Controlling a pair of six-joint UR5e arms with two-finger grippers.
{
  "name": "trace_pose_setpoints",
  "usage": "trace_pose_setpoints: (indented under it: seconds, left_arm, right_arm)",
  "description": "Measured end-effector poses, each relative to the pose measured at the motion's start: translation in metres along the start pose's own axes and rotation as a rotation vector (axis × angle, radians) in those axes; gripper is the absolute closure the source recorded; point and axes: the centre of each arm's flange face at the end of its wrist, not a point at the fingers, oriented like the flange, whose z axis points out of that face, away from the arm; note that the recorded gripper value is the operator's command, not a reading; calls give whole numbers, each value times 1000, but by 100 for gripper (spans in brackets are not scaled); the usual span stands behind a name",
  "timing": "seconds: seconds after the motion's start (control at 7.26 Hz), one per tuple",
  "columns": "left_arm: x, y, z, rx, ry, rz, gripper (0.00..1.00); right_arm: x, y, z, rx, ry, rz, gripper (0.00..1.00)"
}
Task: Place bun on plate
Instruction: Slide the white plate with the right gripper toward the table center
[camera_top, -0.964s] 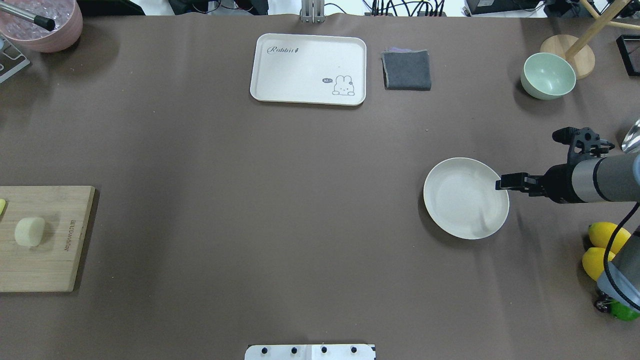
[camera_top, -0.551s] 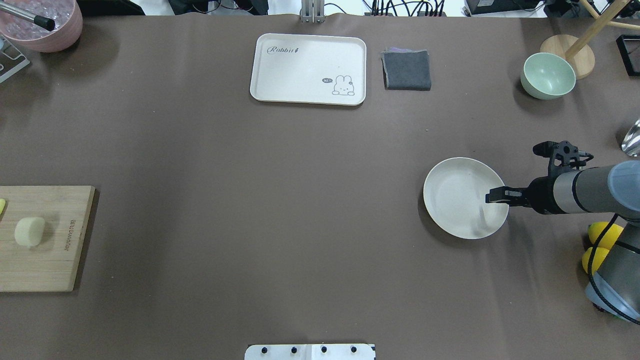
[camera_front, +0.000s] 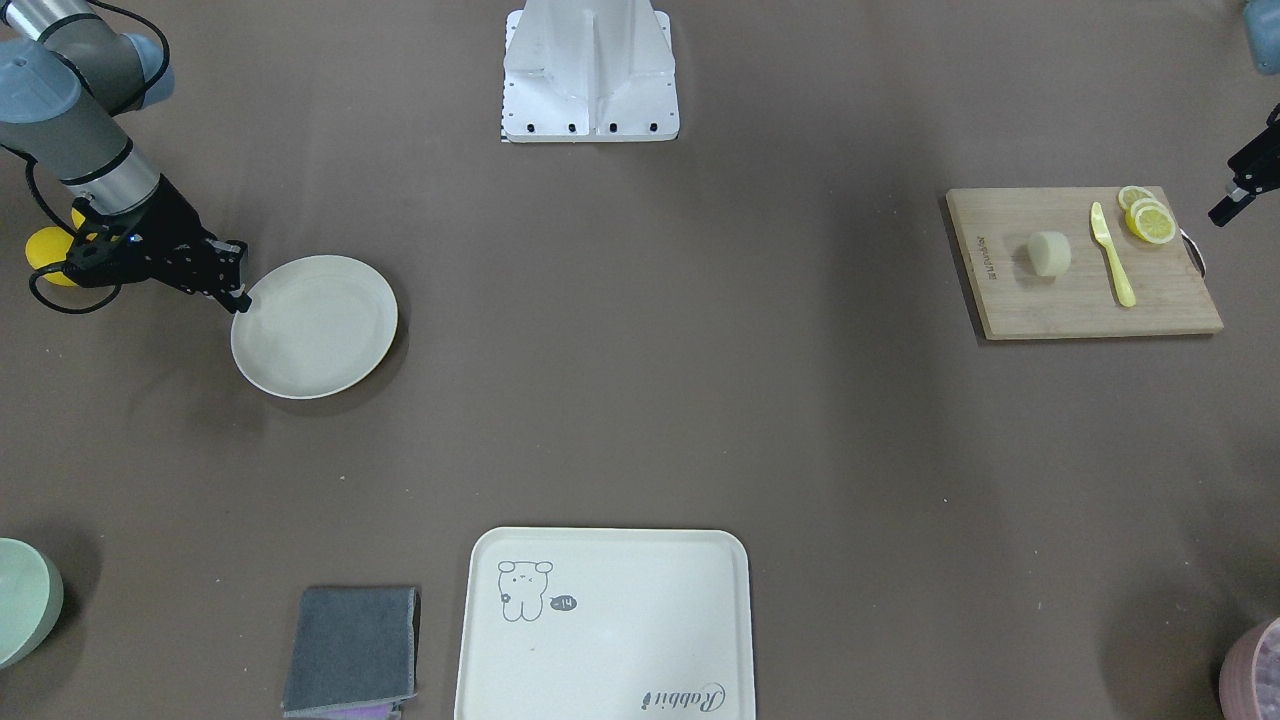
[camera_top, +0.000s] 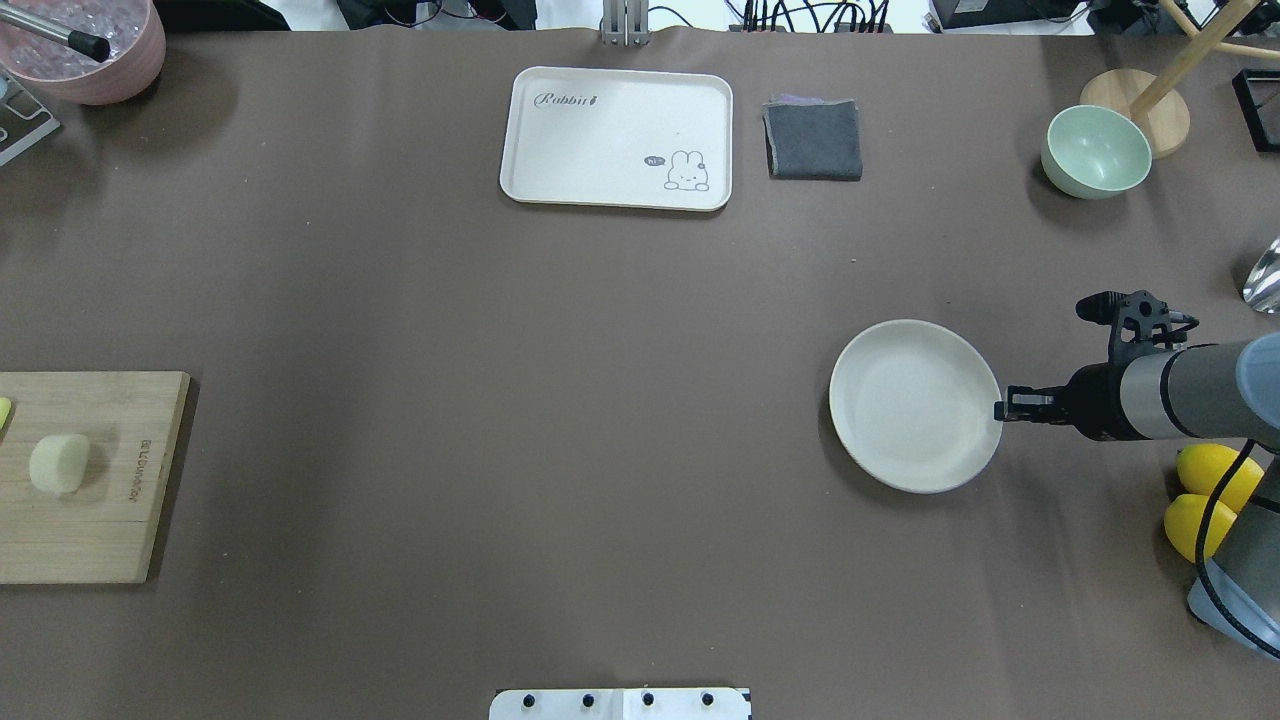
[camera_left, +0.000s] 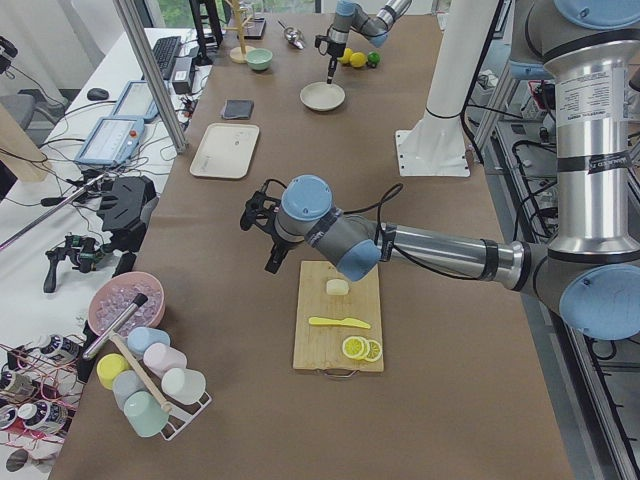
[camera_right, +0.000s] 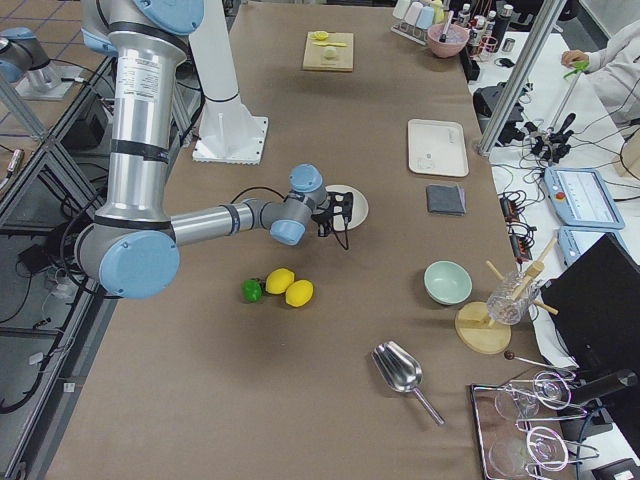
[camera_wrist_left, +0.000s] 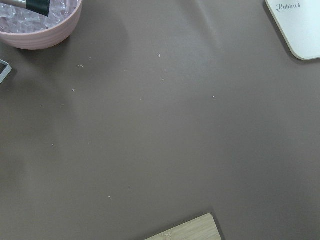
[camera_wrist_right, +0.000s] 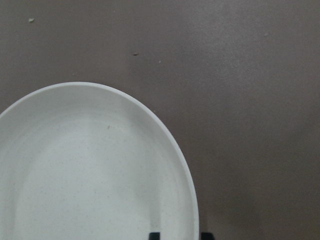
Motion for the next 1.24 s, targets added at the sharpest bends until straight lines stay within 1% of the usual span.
trace_pose_setpoints:
  seconds: [0.14, 0.41, 0.55, 0.83, 1.1, 1.24]
  left_arm:
    - [-3, 6, 5, -14, -6, -8, 2]
    - [-9, 28, 28, -65, -46, -46, 2]
    - [-5, 35, 40, -88, -58, -77, 2]
    - [9, 42, 60, -127, -53, -122, 2]
    - [31, 49, 83, -152, -24, -150, 2]
    - [46, 54, 97, -157, -14, -167, 2]
  right_arm:
    - [-6, -1, -1, 4, -9, 5, 100]
    - [-34, -5, 1, 18, -37, 49, 100]
    - [-67, -7, 3, 30, -44, 83, 100]
    - [-163, 2, 8, 49, -36, 167, 100]
    - [-251, 29, 19, 71, -25, 229, 100]
    - [-283, 49, 24, 80, -32, 244, 100]
